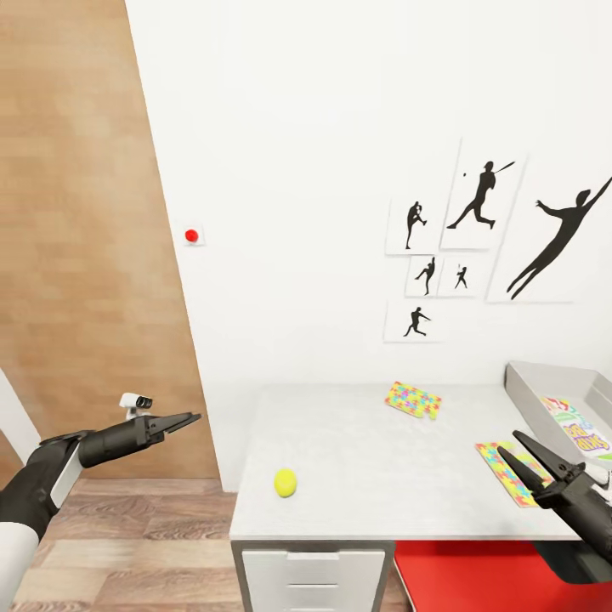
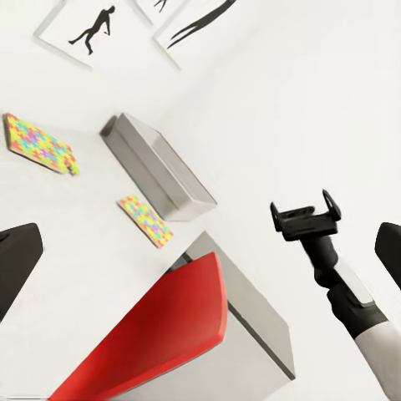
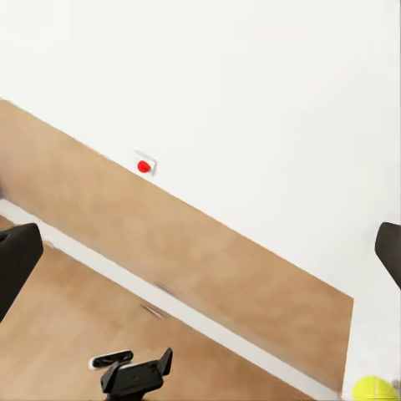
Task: Put all the toys in the child's room - the three board games (two on the bed and one on the table), the two jigsaw puzzles on the table, and the tennis ball on the table - inside the toy box on the table in the child's room.
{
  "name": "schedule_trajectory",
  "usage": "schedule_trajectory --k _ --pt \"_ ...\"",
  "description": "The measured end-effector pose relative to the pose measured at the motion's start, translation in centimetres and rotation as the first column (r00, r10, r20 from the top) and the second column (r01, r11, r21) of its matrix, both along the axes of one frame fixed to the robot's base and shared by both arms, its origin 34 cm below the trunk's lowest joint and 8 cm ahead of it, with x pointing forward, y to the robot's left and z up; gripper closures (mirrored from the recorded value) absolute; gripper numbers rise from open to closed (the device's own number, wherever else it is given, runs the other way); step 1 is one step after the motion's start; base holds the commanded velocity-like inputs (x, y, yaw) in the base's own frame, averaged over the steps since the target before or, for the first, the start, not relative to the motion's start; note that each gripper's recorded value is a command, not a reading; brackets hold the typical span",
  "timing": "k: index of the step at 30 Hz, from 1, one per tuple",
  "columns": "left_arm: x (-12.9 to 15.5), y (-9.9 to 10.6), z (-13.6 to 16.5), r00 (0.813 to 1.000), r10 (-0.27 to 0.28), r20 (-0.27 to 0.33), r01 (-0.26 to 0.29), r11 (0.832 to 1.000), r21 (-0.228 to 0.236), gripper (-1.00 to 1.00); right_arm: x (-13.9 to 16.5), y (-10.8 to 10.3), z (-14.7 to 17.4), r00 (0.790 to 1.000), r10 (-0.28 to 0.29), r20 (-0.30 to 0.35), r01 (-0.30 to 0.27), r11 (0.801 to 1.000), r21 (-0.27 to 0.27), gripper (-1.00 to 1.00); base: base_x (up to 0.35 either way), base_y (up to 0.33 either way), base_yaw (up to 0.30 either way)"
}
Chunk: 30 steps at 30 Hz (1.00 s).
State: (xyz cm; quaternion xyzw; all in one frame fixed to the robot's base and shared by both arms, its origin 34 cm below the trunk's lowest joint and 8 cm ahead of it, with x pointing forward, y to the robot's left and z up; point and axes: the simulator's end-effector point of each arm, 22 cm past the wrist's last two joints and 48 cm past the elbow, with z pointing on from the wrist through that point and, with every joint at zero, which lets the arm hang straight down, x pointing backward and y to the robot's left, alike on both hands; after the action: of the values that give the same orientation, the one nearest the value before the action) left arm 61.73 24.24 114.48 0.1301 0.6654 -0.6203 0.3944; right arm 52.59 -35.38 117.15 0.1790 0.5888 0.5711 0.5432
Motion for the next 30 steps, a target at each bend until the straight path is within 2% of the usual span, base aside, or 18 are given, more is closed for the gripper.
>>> schedule_trajectory --k 8,13,19,24,30 --pt "0.0 0.0 0.0 1.0 0.0 0.0 0.0 1.0 0.0 -1.0 0.6 0.2 -1.2 0.999 -0.011 -0.051 0.01 1.0 -0.023 -1.0 0.0 0.055 0.0" --pt "0.0 0.0 0.0 1.0 0.0 0.0 0.0 1.0 0.0 -1.0 0.9 0.4 -1.7 0.997 -0.013 -0.073 0.011 0.999 -0.035 -1.0 0.0 0.193 0.0" --pt "0.0 0.0 0.0 1.0 0.0 0.0 0.0 1.0 0.0 -1.0 1.3 0.1 -2.9 0.992 -0.037 -0.118 0.03 0.998 -0.057 -1.0 0.0 0.093 0.0" --pt "0.0 0.0 0.0 1.0 0.0 0.0 0.0 1.0 0.0 -1.0 1.6 -0.3 -4.0 0.985 -0.063 -0.162 0.051 0.996 -0.078 -1.0 0.0 0.02 0.0" --pt "0.0 0.0 0.0 1.0 0.0 0.0 0.0 1.0 0.0 -1.0 2.1 -0.9 -5.9 0.966 -0.109 -0.236 0.082 0.989 -0.12 -1.0 0.003 0.003 0.0"
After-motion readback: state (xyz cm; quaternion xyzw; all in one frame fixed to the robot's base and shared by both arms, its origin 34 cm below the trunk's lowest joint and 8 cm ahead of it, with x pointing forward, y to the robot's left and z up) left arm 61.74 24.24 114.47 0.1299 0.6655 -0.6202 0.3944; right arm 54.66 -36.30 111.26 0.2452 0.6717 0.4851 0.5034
